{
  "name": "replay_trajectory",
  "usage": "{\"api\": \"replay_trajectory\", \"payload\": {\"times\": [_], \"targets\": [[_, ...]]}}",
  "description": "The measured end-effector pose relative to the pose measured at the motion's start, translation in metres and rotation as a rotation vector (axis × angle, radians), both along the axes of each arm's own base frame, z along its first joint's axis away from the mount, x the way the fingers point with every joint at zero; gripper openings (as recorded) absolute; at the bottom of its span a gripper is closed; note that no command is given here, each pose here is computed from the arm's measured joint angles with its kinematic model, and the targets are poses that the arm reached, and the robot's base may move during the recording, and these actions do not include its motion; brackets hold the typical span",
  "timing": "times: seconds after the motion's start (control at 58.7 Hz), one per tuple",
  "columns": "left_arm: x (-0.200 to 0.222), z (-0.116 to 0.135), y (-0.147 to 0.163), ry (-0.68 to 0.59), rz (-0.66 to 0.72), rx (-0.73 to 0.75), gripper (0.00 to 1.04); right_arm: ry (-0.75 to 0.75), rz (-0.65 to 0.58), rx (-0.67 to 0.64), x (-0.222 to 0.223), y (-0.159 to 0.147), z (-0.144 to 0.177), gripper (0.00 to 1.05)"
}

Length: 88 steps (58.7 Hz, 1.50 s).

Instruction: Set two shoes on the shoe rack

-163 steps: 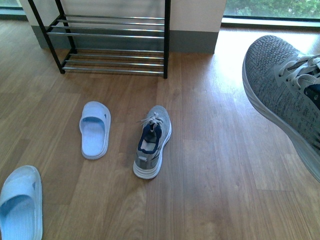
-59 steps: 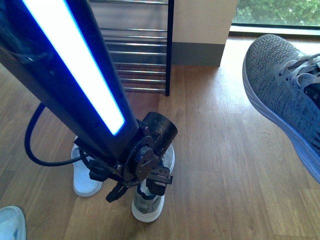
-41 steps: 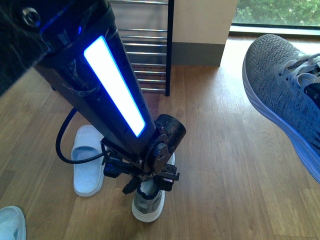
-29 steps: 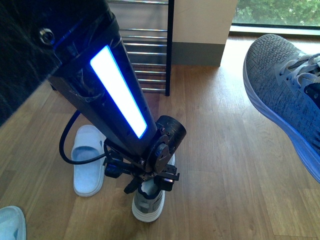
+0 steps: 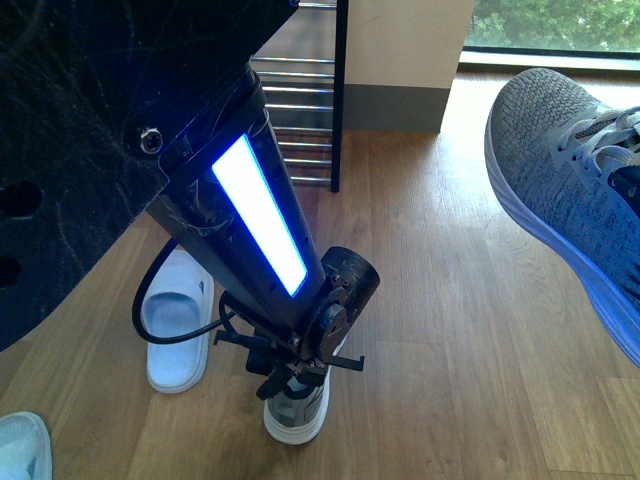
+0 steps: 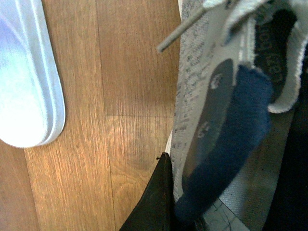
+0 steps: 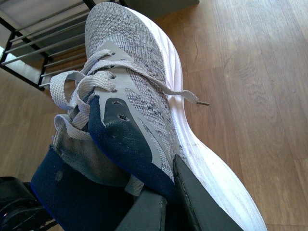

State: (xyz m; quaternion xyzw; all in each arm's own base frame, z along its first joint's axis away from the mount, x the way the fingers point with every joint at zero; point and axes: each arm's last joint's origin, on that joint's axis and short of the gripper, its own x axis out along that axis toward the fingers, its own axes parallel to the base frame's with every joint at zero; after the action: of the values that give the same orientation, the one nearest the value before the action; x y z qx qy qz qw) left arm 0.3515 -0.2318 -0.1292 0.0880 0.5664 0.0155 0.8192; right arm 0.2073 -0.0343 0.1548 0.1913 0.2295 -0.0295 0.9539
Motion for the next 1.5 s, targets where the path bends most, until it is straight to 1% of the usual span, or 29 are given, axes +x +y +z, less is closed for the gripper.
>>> {"api": "replay_trajectory", "payload": {"times": [0.136, 0.221, 0.255, 0.289, 0.426, 0.494, 0.528, 0.579, 0.664, 0.783, 0.937, 0.988, 1.09, 1.294, 1.362, 1.498], "targets": [[-0.005, 0.017, 0.005, -0.036, 0.035, -0.041, 0.02, 0.000, 0.000, 0.000, 0.000, 0.000, 0.000, 0.01], [-0.007, 0.038, 0.008, -0.075, 0.061, -0.073, 0.02, 0.000, 0.000, 0.000, 0.000, 0.000, 0.000, 0.01], [-0.009, 0.048, 0.010, -0.098, 0.066, -0.082, 0.02, 0.000, 0.000, 0.000, 0.000, 0.000, 0.000, 0.01], [-0.010, 0.069, 0.013, -0.139, 0.083, -0.109, 0.02, 0.000, 0.000, 0.000, 0.000, 0.000, 0.000, 0.01], [-0.015, 0.123, 0.024, -0.252, 0.120, -0.175, 0.02, 0.000, 0.000, 0.000, 0.000, 0.000, 0.000, 0.01], [-0.021, 0.149, 0.033, -0.306, 0.143, -0.198, 0.02, 0.000, 0.000, 0.000, 0.000, 0.000, 0.000, 0.01], [-0.024, 0.156, 0.037, -0.322, 0.155, -0.204, 0.02, 0.000, 0.000, 0.000, 0.000, 0.000, 0.000, 0.01], [-0.032, 0.175, 0.049, -0.357, 0.182, -0.217, 0.02, 0.000, 0.000, 0.000, 0.000, 0.000, 0.000, 0.01], [-0.048, 0.198, 0.072, -0.401, 0.234, -0.216, 0.02, 0.000, 0.000, 0.000, 0.000, 0.000, 0.000, 0.01], [-0.073, 0.224, 0.105, -0.449, 0.301, -0.217, 0.02, 0.000, 0.000, 0.000, 0.000, 0.000, 0.000, 0.01], [-0.109, 0.257, 0.133, -0.510, 0.340, -0.238, 0.02, 0.000, 0.000, 0.000, 0.000, 0.000, 0.000, 0.01], [-0.125, 0.273, 0.144, -0.542, 0.350, -0.251, 0.02, 0.000, 0.000, 0.000, 0.000, 0.000, 0.000, 0.01], [-0.150, 0.298, 0.160, -0.597, 0.356, -0.263, 0.02, 0.000, 0.000, 0.000, 0.000, 0.000, 0.000, 0.01], [-0.196, 0.338, 0.182, -0.744, 0.324, -0.238, 0.02, 0.000, 0.000, 0.000, 0.000, 0.000, 0.000, 0.01], [-0.198, 0.342, 0.183, -0.764, 0.317, -0.245, 0.02, 0.000, 0.000, 0.000, 0.000, 0.000, 0.000, 0.01], [-0.198, 0.341, 0.182, -0.757, 0.305, -0.247, 0.02, 0.000, 0.000, 0.000, 0.000, 0.000, 0.000, 0.01]]}}
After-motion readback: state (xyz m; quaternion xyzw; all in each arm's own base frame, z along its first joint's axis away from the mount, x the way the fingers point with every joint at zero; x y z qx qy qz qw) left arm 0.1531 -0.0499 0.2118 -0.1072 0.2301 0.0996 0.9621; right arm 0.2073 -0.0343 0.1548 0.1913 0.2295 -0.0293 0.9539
